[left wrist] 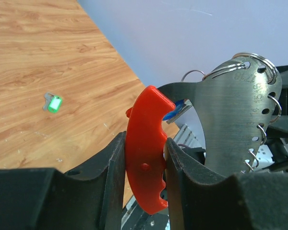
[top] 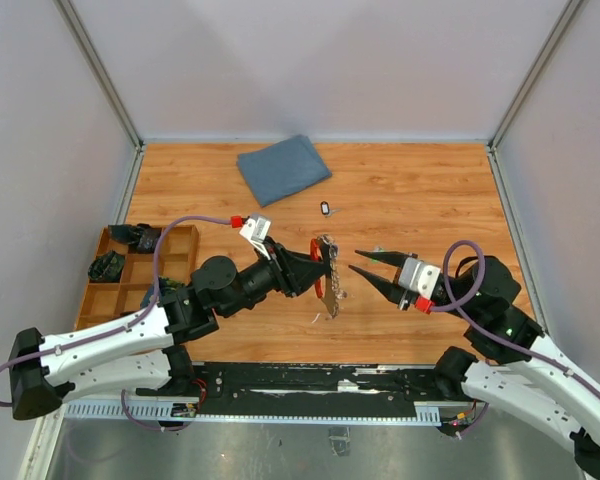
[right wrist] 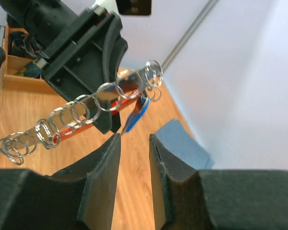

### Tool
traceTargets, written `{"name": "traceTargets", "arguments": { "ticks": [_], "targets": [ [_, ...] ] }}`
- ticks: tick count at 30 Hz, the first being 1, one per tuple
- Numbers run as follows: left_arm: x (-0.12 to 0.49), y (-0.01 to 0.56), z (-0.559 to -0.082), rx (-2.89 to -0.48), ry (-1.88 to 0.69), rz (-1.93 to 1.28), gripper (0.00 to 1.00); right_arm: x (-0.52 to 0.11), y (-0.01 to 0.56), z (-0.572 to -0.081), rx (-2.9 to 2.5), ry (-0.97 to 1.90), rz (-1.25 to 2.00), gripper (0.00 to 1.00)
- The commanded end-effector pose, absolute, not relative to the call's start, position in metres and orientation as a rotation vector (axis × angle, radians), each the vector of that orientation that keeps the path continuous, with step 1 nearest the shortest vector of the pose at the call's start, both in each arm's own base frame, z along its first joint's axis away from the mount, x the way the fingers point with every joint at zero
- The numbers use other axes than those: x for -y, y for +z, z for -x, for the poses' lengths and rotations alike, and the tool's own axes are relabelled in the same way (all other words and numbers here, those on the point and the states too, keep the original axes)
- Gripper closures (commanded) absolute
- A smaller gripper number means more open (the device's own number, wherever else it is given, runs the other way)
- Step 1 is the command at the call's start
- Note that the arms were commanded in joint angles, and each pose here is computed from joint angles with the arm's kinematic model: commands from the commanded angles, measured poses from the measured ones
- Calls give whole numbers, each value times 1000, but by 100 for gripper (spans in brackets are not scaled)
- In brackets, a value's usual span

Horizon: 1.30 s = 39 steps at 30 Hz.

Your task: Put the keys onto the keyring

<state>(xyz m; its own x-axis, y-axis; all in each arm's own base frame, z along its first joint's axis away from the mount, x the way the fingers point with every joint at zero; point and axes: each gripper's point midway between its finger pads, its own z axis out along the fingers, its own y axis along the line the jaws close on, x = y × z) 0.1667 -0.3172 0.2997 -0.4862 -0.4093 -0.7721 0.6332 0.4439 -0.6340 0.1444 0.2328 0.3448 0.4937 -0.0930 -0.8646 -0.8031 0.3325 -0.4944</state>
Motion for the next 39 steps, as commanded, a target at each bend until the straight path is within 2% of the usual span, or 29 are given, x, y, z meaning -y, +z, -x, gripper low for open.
{"name": "traceTargets", "arguments": {
  "ticks": [1,12,25,39],
  "targets": [
    [312,322,-164,-1591,-1321,-165,99,-237,384,-134,-697,445,1139,68],
    [310,326,-163,-1578,-1339,-149,99,-257,392,-131,-598,311,1139,67],
    [312,330,-156,-1564,-1360,-203,99,-248,390,-137,-616,230,1158,67],
    [316,333,-152,-1555,-1392,-214,99,-254,383,-138,-623,225,1188,65]
  ]
}}
